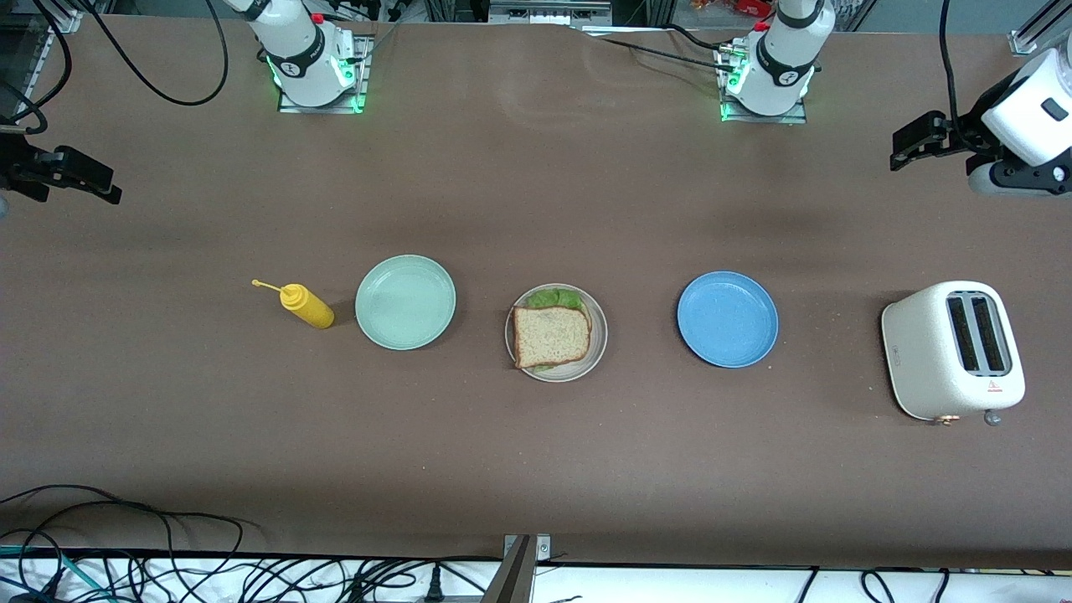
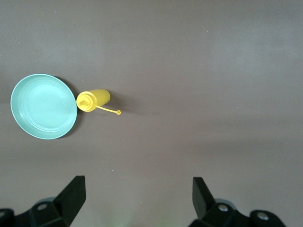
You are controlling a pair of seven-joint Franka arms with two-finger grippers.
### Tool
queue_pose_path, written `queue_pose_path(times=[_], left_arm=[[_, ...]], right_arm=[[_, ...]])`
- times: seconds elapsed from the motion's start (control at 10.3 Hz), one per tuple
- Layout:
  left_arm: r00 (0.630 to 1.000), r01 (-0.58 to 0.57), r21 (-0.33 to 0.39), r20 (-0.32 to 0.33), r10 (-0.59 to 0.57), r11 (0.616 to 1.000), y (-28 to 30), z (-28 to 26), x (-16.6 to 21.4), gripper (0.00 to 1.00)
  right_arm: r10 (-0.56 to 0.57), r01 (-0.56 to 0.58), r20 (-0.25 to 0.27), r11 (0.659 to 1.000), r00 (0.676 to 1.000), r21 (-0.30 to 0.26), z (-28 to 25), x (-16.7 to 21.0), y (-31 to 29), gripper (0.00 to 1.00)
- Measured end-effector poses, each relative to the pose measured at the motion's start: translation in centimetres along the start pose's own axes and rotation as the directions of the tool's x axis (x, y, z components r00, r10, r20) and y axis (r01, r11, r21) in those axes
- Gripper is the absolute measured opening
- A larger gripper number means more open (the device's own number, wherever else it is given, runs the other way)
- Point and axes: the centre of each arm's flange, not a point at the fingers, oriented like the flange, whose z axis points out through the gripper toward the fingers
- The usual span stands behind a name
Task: Make sandwich on beige plate with both arms
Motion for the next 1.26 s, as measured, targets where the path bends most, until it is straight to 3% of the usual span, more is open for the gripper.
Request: queue_pose_path(times=[0.39, 1.26], left_arm=[[1.000, 0.007, -0.003, -0.013, -0.007, 1.000, -0.4, -1.0, -1.0, 1.00], [0.998, 0.032, -0.002, 0.055, -0.032, 0.999, -1.6, 2.4, 1.7, 1.00]], right_arm=[[0.000, 0.000, 0.000, 1.000, 1.000, 0.000, 0.0, 0.0, 0.0, 1.00], [-0.004, 0.004, 0.000, 1.000, 1.000, 0.000, 0.0, 0.0, -0.2, 1.00]])
